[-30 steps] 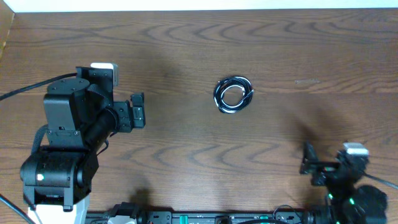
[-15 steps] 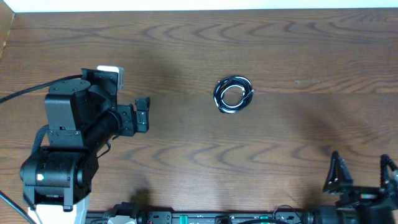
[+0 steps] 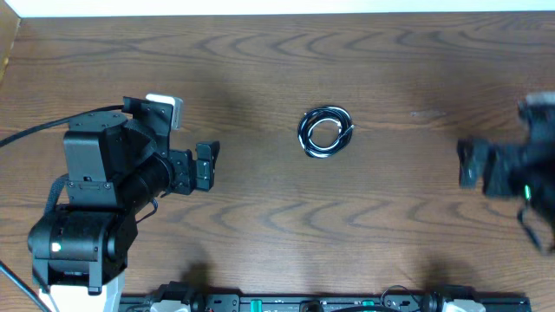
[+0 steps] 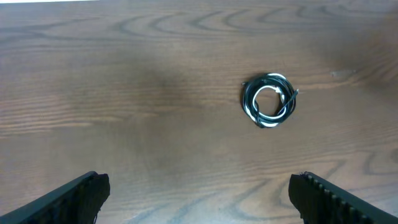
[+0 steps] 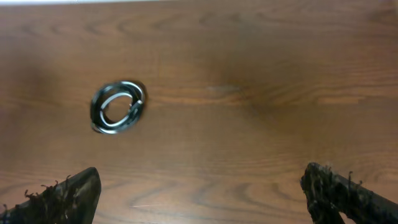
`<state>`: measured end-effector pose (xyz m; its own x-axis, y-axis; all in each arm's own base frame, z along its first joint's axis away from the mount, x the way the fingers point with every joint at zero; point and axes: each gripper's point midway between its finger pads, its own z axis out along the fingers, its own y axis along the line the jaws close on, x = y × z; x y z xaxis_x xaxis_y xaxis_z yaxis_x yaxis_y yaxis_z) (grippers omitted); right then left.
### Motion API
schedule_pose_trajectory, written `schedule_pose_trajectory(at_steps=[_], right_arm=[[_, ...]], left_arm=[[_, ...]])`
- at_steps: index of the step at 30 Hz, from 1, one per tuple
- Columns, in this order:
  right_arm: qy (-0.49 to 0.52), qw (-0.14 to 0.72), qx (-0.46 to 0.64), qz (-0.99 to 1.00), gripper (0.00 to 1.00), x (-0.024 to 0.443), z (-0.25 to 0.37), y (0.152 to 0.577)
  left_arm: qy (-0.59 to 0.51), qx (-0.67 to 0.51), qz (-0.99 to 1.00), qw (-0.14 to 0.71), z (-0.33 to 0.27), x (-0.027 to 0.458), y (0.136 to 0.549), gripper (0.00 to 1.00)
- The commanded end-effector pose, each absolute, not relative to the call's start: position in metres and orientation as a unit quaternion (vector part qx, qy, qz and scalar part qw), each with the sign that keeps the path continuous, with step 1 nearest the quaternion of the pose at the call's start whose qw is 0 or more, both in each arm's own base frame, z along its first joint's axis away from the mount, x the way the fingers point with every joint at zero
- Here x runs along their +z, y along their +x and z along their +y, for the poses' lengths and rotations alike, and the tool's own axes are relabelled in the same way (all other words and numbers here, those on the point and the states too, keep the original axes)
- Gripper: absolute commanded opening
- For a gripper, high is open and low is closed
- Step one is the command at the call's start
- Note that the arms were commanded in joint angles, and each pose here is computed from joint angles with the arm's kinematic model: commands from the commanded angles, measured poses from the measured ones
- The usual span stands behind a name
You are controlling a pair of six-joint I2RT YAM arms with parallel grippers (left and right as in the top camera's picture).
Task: Untangle cables
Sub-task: 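Raise the left arm and move its gripper toward the cable coil, then lower the left gripper onto the coil's left edge and grasp it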
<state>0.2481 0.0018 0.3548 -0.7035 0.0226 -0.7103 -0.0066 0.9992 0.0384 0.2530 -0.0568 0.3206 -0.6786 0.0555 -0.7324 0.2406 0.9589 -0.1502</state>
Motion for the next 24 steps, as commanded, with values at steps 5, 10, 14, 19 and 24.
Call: schedule_pose_trajectory(at_steps=[5, 10, 14, 19, 24], right_arm=[[-0.031, 0.324, 0.015, 0.945, 0.99, 0.323, 0.003, 0.316], [-0.065, 0.294, 0.086, 0.95, 0.99, 0.305, 0.029, 0.328], [-0.086, 0.287, 0.091, 0.95, 0.99, 0.302, 0.032, 0.327], [-0.082, 0.285, 0.077, 0.952, 0.99, 0.301, 0.027, 0.326], [-0.072, 0.278, 0.042, 0.957, 0.36, 0.297, 0.015, 0.325]], left_arm=[[0.068, -0.132, 0.905, 0.399, -0.059, 0.328, 0.251, 0.98], [0.069, -0.135, 0.908, 0.391, -0.06, 0.324, 0.259, 0.98], [0.089, -0.186, 0.906, 0.369, -0.079, 0.318, 0.265, 0.98], [0.102, -0.214, 0.91, 0.341, -0.093, 0.306, 0.278, 0.98], [0.12, -0.222, 0.911, 0.325, -0.107, 0.296, 0.287, 0.73]])
